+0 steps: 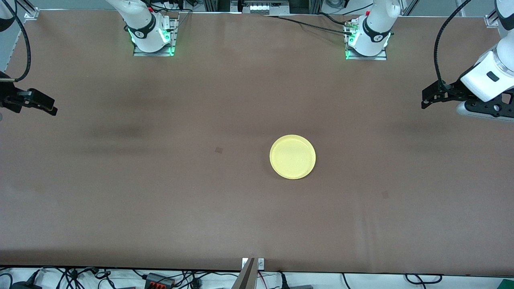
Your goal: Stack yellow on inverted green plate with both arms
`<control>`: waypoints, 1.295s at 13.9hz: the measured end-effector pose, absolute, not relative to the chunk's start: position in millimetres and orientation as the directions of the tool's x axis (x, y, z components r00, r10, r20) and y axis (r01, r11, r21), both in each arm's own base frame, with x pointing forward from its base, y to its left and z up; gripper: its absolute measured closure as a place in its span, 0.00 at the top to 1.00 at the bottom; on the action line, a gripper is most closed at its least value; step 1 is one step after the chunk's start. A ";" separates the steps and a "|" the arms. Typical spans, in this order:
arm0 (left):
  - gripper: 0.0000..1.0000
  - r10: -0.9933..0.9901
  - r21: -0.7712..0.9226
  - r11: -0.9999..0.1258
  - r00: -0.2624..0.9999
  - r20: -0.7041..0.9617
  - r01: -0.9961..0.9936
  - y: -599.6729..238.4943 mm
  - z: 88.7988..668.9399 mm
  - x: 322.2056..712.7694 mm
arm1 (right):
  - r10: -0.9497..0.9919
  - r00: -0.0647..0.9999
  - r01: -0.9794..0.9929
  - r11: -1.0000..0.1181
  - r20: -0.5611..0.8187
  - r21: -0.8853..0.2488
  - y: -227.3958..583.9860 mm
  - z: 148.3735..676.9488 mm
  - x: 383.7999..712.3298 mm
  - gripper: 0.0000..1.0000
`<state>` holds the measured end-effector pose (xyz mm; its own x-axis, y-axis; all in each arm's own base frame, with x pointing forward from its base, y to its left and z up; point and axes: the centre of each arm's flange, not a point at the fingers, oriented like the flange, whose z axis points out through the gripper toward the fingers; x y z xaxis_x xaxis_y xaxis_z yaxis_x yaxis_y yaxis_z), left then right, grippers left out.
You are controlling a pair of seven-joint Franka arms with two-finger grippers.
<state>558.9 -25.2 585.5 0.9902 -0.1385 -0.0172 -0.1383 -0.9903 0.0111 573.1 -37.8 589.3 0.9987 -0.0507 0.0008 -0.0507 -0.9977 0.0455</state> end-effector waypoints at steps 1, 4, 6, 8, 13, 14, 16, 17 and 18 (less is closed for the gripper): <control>1.00 -0.139 0.011 -0.990 0.990 -0.017 -0.138 -25.3 585.5 558.9 | -0.050 0.999 -0.050 -0.998 0.000 0.045 -37.8 589.2 569.0 1.00; 1.00 -0.139 0.011 -0.990 0.990 -0.015 -0.139 -25.3 586.5 558.6 | -0.049 0.999 -0.049 -0.998 0.006 0.043 -37.2 592.3 562.6 1.00; 1.00 -0.139 0.011 -0.990 0.990 -0.014 -0.139 -25.3 587.4 558.2 | -0.049 0.999 -0.049 -0.998 0.012 0.043 -37.2 595.1 561.6 1.00; 1.00 -0.140 0.010 -0.990 0.990 -0.012 -0.140 -25.3 588.5 557.7 | -0.049 0.999 -0.049 -0.998 0.015 0.043 -37.2 595.5 561.7 1.00; 1.00 -0.142 0.010 -0.990 0.990 -0.011 -0.142 -26.3 588.8 557.5 | -0.049 0.999 -0.049 -0.998 0.006 0.043 -37.2 594.0 560.8 1.00; 1.00 -0.143 0.010 -0.990 0.990 -0.011 -0.143 -26.7 588.8 557.5 | -0.049 0.999 -0.049 -0.998 0.005 0.043 -37.2 593.7 560.8 1.00; 1.00 -0.142 0.010 -0.990 0.990 -0.011 -0.142 -26.2 588.8 557.5 | -0.049 0.999 -0.049 -0.998 0.005 0.043 -37.2 593.4 560.8 1.00; 1.00 -0.141 0.010 -0.990 0.990 -0.011 -0.140 -25.6 588.8 557.5 | -0.049 0.999 -0.049 -0.998 0.004 0.043 -37.2 593.0 560.8 1.00; 1.00 -0.140 0.010 -0.990 0.990 -0.012 -0.140 -25.2 588.8 557.5 | -0.049 0.999 -0.049 -0.998 0.003 0.043 -37.2 592.5 560.9 1.00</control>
